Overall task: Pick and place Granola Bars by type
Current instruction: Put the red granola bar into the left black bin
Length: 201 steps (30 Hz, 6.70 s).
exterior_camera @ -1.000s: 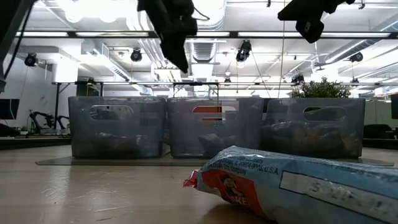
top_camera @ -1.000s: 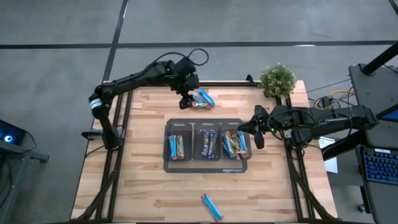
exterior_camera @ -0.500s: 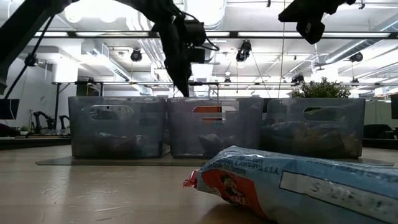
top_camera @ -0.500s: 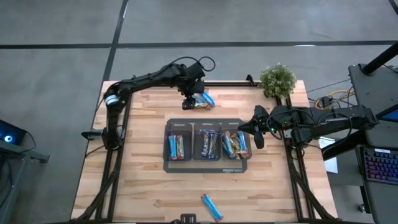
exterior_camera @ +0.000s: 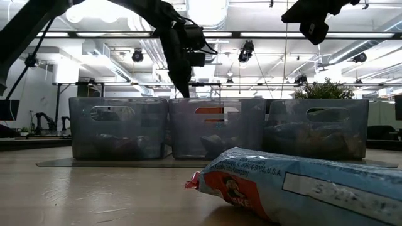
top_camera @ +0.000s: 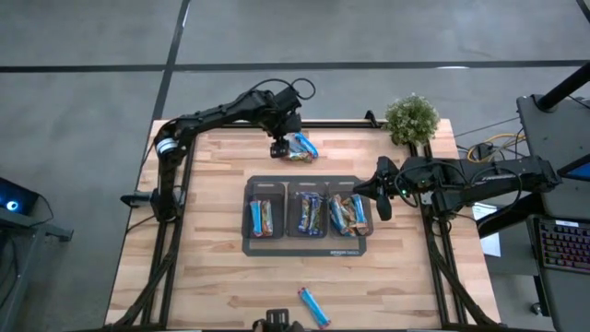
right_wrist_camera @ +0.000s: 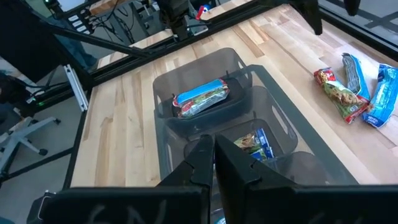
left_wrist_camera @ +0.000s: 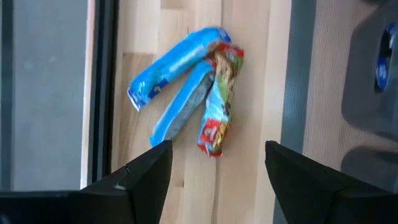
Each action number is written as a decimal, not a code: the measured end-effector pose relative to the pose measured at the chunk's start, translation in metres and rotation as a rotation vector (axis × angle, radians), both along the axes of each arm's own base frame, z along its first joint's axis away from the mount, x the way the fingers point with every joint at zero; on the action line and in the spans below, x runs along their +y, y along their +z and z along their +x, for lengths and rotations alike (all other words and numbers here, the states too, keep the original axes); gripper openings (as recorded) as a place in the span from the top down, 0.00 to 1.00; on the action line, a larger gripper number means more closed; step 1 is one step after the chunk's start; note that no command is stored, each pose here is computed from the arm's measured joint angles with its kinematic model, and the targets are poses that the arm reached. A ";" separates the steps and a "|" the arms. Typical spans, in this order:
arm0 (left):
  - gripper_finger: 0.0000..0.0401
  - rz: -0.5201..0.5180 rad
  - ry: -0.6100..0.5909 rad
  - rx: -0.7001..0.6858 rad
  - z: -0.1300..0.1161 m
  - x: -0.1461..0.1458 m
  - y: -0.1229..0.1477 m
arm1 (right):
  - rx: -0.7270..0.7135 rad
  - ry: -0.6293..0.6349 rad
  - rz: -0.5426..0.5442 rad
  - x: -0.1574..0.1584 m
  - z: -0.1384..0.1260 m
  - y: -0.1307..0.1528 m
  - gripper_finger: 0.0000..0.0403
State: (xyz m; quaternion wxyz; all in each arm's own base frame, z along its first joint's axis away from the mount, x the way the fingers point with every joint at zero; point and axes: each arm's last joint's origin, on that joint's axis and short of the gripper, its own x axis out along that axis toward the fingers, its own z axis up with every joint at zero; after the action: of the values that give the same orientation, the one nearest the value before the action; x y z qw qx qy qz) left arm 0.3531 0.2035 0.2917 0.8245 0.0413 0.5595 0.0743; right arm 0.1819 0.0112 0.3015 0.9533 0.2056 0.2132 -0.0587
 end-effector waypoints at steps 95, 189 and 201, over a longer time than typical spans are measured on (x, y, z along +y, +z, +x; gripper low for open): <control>0.44 -0.041 -0.164 0.249 0.020 0.014 -0.120 | 0.097 -0.001 -0.011 0.000 -0.004 -0.008 0.98; 0.75 -0.208 0.119 0.198 0.008 -0.037 0.037 | 0.103 0.006 -0.025 0.000 -0.005 -0.009 0.98; 0.75 -0.198 0.199 0.063 -0.018 -0.069 0.087 | 0.104 0.008 -0.024 0.000 -0.005 -0.009 0.98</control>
State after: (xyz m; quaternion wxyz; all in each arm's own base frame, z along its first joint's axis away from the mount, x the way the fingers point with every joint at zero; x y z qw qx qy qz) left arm 0.3354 0.1345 0.3784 0.7950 -0.0934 0.5912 0.0989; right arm 0.1770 0.0108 0.2927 0.9436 0.1899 0.2627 -0.0679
